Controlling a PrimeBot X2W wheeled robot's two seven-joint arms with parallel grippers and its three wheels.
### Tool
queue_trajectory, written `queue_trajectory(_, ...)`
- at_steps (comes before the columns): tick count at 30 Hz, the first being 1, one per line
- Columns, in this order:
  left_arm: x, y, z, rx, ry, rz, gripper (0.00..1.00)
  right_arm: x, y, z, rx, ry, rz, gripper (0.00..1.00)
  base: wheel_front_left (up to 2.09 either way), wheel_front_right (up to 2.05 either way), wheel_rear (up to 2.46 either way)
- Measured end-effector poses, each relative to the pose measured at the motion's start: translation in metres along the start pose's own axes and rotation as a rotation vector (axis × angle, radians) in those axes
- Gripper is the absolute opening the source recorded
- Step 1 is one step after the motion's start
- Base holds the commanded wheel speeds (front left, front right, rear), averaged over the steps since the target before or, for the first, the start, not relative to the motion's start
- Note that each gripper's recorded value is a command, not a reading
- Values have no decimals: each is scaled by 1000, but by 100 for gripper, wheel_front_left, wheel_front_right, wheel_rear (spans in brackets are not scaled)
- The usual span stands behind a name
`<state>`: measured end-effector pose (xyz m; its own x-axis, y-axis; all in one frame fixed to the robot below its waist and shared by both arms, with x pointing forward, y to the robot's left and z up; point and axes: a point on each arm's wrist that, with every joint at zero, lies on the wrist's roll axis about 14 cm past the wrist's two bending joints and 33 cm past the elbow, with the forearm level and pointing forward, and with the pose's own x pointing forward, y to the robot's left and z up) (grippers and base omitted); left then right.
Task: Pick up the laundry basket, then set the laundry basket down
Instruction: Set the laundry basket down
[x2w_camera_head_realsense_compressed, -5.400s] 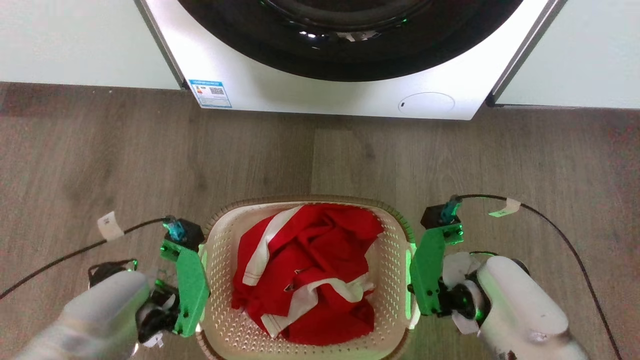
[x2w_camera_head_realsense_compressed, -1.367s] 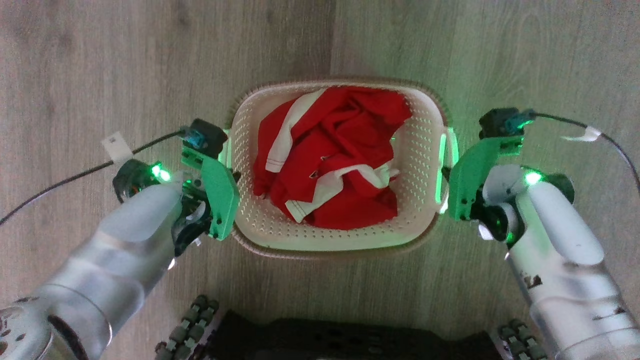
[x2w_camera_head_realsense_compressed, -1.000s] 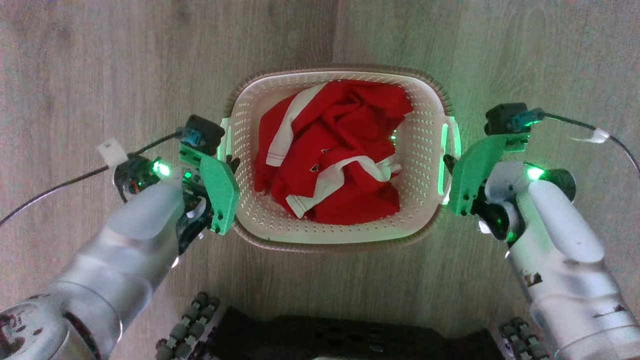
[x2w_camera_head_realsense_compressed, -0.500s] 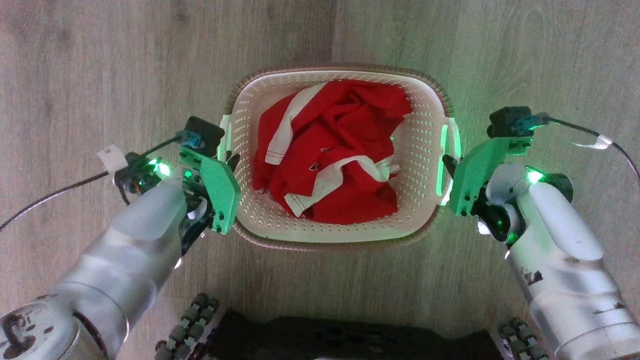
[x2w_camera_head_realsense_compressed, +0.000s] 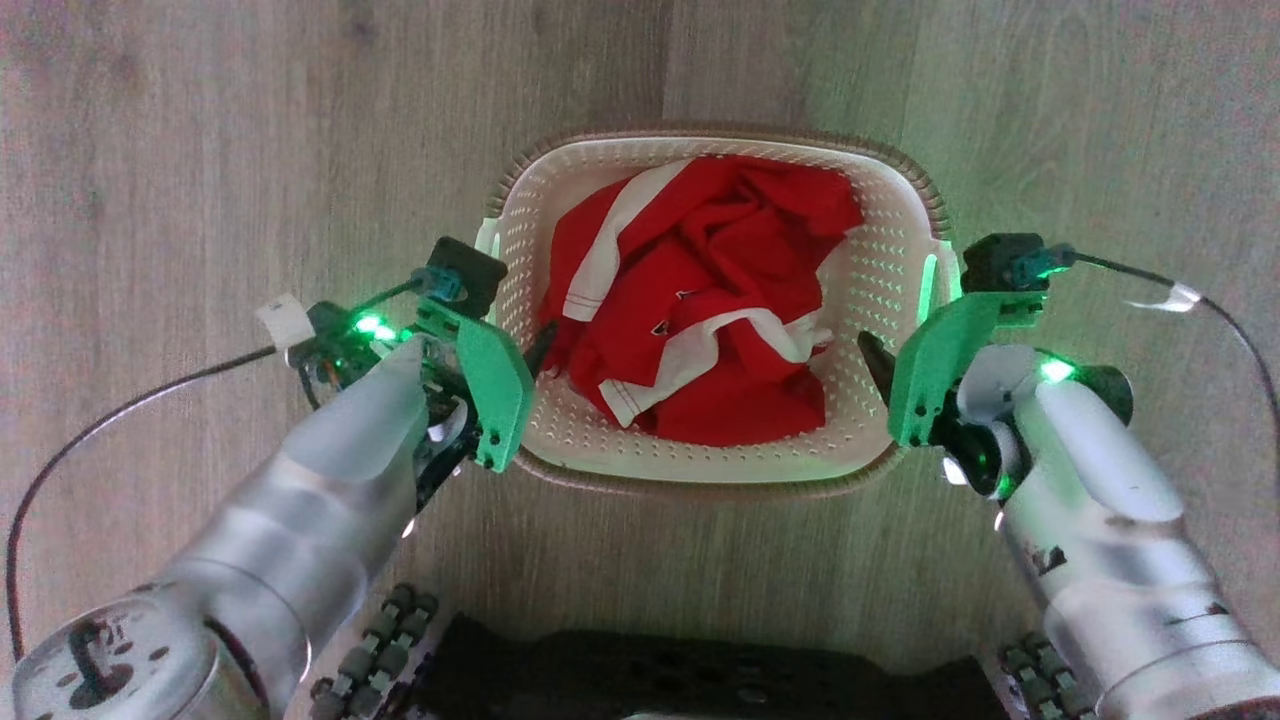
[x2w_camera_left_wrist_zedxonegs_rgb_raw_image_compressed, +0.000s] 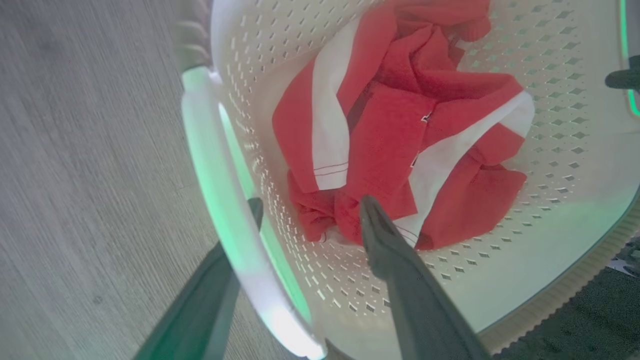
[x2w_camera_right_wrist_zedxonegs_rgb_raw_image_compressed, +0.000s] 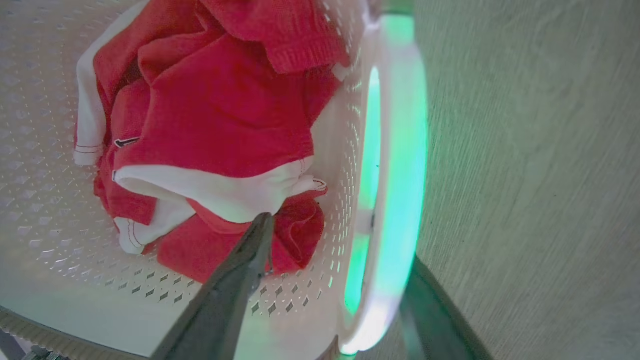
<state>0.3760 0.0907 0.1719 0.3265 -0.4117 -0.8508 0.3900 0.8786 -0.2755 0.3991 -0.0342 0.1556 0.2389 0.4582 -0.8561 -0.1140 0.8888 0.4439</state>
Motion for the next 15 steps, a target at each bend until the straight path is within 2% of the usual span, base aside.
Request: queue_trajectory(15,-6,4,2,9,8,23,100,-5,3,0,-20,0,-4,100,0,0,0)
